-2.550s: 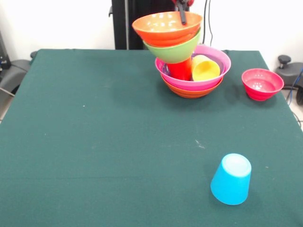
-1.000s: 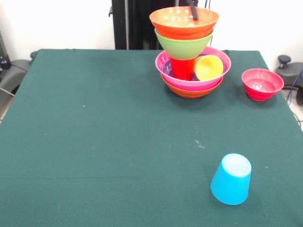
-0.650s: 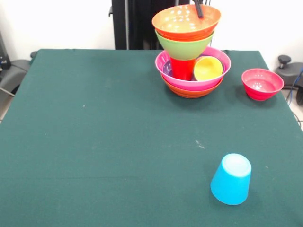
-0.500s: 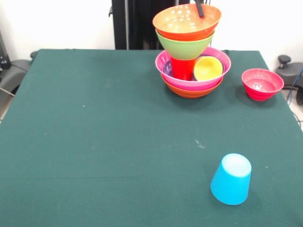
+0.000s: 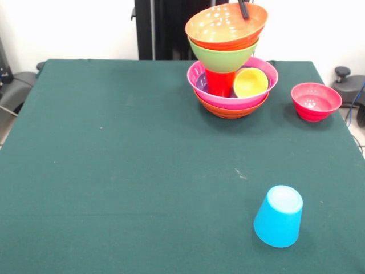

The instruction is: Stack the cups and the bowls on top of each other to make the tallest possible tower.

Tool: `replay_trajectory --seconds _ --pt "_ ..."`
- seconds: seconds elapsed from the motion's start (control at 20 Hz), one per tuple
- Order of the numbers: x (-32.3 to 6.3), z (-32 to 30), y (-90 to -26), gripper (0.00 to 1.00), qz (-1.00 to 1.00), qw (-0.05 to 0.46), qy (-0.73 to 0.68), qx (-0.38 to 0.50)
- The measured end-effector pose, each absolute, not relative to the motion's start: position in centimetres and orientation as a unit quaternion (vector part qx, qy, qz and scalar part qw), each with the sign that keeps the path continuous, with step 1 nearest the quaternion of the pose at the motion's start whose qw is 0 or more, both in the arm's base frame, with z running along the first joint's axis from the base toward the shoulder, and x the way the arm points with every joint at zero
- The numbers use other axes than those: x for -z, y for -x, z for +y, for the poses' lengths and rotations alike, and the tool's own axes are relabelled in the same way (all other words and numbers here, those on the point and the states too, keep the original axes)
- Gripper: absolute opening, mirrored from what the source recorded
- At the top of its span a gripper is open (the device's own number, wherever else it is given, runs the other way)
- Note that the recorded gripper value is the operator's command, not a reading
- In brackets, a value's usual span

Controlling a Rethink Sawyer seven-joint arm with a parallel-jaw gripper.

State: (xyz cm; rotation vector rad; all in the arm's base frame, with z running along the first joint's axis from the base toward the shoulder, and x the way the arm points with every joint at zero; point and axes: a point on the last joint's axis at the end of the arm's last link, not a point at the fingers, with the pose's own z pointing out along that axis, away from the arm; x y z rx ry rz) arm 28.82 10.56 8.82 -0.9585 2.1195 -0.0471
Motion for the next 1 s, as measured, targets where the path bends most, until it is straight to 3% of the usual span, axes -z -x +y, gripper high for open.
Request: replay_trajectory --seconds 0.35,0.4,1.0 --pt "-8.88 10.39 -28.82 0.0 0.837 0.396 0.377 0.017" --pt "-8.89 10.35 -28.83 1.0 0.837 0.396 0.376 0.018" --pt "-9.8 9.63 -29.23 1.0 0.837 0.404 0.368 0.01"
